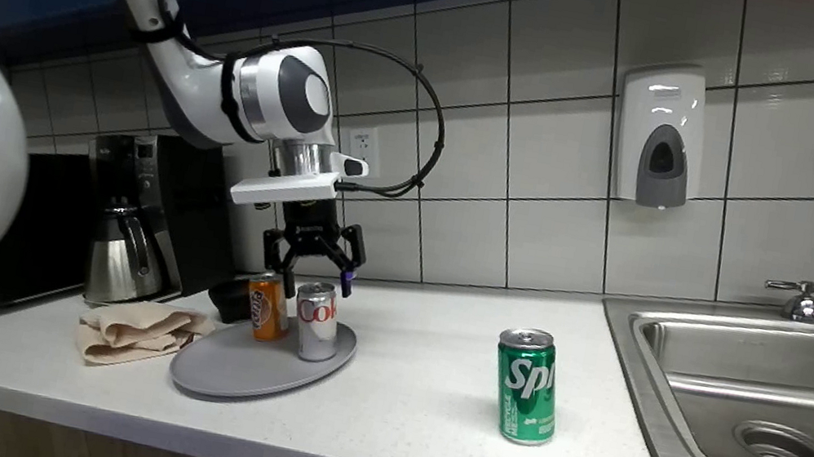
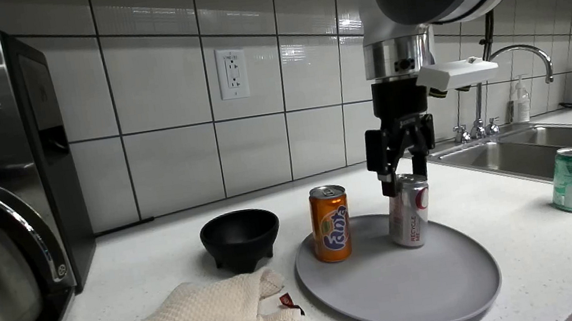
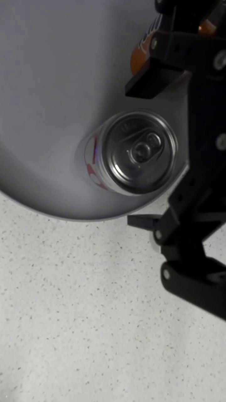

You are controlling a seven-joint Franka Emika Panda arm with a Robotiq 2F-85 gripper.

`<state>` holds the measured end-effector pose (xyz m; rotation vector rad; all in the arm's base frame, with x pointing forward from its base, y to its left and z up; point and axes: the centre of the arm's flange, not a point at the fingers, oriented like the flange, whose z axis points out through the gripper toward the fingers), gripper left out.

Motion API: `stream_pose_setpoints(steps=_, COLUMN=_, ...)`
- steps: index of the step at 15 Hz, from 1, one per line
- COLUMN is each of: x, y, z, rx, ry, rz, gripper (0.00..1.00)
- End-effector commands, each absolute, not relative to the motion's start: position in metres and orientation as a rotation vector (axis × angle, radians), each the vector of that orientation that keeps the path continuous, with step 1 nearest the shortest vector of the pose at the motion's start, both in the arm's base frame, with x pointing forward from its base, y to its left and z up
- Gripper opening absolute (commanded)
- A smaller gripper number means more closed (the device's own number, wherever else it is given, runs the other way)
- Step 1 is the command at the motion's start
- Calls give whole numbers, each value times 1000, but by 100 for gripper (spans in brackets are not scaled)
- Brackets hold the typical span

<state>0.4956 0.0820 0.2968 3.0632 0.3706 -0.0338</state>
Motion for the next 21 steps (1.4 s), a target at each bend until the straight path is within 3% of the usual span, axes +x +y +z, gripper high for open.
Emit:
stream_pose_setpoints(steps=1, x=490, y=85, z=307, rx=3054, ry=353, rz=16, gripper=100)
stream_pose_setpoints(steps=21, x=465, y=-1, z=385, rx=3056, ry=28, rz=226, gripper=100)
